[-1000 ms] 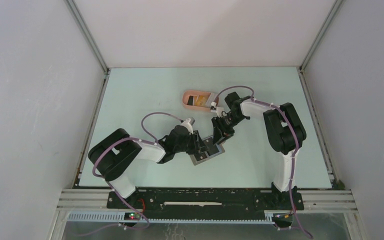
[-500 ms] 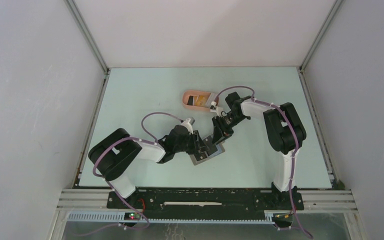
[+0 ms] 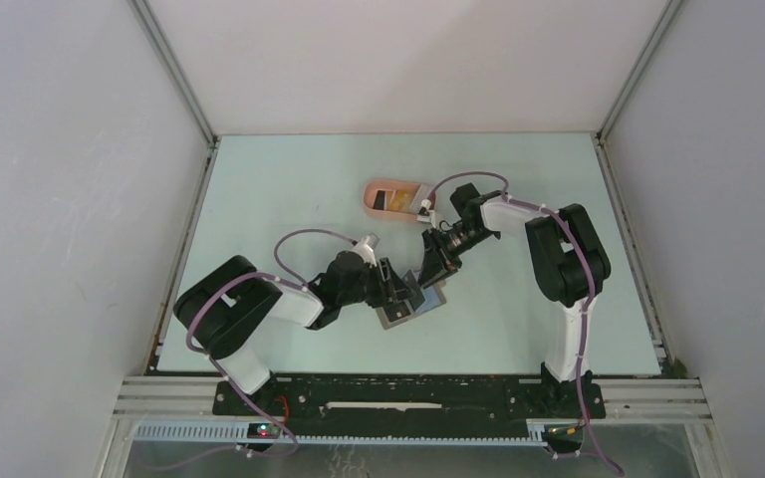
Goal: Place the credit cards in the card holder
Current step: Turn over the card slot in the card holder, then pick up the credit card from the storage box.
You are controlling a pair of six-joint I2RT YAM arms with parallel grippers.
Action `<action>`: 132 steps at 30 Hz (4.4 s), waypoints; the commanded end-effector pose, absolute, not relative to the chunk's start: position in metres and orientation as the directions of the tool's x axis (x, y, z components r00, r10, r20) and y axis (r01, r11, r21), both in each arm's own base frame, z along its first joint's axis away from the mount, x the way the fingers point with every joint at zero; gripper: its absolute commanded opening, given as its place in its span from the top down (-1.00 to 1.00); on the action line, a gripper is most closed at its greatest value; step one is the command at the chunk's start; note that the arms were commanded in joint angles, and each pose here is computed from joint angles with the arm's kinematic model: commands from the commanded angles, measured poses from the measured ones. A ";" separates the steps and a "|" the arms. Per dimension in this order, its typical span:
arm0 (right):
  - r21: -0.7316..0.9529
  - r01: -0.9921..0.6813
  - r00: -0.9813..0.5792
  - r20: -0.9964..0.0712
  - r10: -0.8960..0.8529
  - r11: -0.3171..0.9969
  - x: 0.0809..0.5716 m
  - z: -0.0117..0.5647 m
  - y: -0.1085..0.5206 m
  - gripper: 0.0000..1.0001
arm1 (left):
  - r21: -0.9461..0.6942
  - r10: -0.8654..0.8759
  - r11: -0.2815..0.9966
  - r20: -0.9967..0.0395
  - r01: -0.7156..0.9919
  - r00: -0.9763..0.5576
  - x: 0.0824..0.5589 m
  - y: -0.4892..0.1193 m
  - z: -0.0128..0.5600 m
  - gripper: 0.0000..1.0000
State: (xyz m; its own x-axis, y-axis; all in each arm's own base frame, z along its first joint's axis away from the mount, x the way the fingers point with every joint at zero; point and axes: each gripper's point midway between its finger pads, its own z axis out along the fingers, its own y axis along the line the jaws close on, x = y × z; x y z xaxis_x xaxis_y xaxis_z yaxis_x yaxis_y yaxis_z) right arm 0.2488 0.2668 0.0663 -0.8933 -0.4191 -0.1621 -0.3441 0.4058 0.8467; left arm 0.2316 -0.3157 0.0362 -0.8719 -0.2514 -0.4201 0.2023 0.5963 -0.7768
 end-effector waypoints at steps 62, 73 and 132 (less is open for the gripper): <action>0.677 -0.624 -0.772 -0.454 -0.446 0.390 0.275 0.112 0.244 0.09 | -0.529 -0.214 0.842 -0.512 0.109 -0.832 0.219 -0.213 0.026 -0.07; 0.389 -0.840 -0.534 -0.715 -0.451 0.378 0.291 0.175 0.232 0.09 | -0.383 -0.150 0.874 -0.798 0.299 -0.584 0.245 -0.188 0.124 -0.15; 0.599 -0.556 -0.785 -0.606 -0.128 0.576 0.366 0.199 0.184 -0.34 | -0.622 -0.173 0.686 -0.643 0.377 -0.746 0.482 -0.310 0.154 -0.78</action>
State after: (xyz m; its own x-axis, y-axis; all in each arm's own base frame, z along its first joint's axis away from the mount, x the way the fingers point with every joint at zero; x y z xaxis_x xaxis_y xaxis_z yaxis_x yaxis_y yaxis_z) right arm 0.3832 0.1933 0.1756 -0.8568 -0.0881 -0.5080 -0.4441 0.6265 0.6405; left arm 0.4708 -0.2823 0.1238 -0.7626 -0.1828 -0.6206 0.3148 0.7331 -0.6028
